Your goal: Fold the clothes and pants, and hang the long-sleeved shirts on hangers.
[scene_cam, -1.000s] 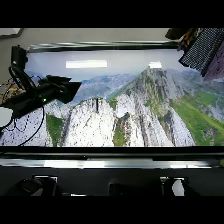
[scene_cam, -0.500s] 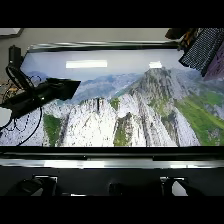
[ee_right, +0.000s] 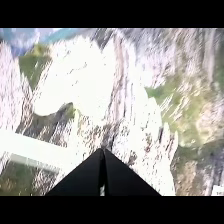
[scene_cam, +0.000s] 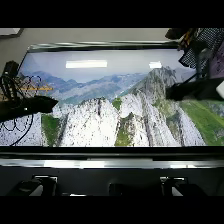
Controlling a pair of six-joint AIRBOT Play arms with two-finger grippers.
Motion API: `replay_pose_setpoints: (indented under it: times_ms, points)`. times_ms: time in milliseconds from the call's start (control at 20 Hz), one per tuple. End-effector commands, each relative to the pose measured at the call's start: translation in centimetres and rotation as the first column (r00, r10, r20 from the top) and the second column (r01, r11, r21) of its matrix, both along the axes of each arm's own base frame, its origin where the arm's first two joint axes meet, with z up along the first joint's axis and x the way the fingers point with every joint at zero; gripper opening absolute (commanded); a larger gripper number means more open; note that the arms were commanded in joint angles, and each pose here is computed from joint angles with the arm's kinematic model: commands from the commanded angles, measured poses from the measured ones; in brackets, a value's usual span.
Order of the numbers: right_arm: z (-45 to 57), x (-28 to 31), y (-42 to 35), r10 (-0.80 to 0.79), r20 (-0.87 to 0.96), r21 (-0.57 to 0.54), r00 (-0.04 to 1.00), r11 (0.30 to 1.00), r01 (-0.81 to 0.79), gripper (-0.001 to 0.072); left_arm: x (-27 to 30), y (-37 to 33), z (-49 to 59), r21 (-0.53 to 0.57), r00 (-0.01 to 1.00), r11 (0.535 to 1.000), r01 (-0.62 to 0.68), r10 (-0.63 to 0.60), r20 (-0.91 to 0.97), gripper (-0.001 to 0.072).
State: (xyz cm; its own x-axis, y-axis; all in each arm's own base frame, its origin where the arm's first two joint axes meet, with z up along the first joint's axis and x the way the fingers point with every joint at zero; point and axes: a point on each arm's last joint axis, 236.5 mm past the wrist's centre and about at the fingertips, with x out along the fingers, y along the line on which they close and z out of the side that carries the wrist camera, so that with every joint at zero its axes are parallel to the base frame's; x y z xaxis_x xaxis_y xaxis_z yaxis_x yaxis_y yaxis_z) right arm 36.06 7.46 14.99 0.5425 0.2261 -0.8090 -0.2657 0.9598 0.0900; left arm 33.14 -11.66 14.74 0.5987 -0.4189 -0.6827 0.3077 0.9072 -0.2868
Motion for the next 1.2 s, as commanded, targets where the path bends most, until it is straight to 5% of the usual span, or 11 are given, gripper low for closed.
replay_pose_setpoints:
  times_ms: [0, 1150]
  points:
    - [-5.17, -3.39, 2.47, 0.091, -0.132, -0.012, 0.987, 0.996, -0.094, 0.0026, -1.78, 2.82, -2.29, 0.113, 0.995, 0.994, -0.008, 0.020, -0.103, 0.0019]
    - [-5.47, -3.51, 2.32, 0.089, -0.141, -0.017, 0.986, 0.996, -0.093, 0.0026, -1.92, 2.69, -2.46, 0.110, 0.993, 0.994, -0.003, 0.016, -0.114, 0.0031]
